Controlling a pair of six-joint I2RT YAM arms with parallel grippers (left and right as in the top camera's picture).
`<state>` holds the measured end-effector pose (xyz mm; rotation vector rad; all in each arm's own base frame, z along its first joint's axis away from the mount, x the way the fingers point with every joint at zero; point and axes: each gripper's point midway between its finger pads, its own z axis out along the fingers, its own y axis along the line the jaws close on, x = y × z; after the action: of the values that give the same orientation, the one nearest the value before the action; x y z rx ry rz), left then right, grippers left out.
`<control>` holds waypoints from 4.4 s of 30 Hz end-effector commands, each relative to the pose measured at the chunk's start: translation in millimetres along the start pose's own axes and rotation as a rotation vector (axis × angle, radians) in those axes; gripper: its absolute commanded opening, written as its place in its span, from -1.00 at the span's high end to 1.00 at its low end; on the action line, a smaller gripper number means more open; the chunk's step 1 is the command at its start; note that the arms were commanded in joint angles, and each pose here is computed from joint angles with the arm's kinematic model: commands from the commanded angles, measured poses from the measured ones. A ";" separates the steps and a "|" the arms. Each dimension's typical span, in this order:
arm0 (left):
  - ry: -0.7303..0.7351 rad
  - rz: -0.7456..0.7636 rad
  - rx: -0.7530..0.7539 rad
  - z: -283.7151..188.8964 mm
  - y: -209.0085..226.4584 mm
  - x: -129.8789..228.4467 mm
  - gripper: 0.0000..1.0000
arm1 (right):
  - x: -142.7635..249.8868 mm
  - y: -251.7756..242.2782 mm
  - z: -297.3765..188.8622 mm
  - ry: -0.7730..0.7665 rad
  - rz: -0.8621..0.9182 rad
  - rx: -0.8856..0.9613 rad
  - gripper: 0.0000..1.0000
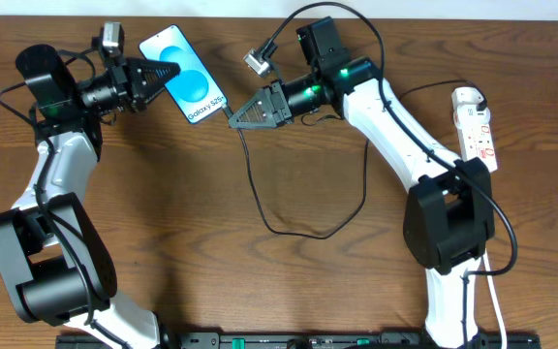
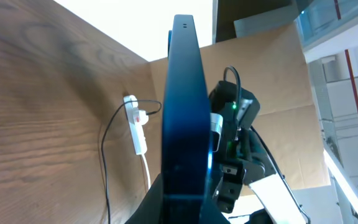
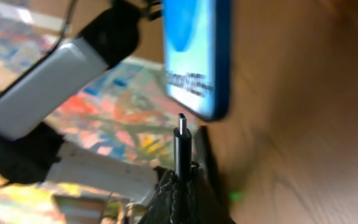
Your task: Plug charger to phone and switch on socket
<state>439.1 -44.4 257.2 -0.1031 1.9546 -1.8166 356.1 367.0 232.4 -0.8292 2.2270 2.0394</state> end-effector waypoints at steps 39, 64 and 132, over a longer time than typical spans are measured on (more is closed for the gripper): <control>-0.001 0.031 0.003 0.0 -9.8 -0.1 0.85 | 19.9 -10.1 28.1 0.100 0.013 -0.188 0.98; -0.001 0.030 0.003 0.2 -9.8 0.0 0.85 | 8.9 -6.7 25.3 0.078 -0.109 -0.184 0.97; 0.012 0.033 0.009 0.0 -10.7 2.3 0.86 | -13.0 -6.7 19.3 0.040 -0.101 -0.146 0.21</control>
<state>441.6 -43.8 256.9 -0.1235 1.9536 -1.8096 363.8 392.3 220.5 -0.9524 2.0658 2.1794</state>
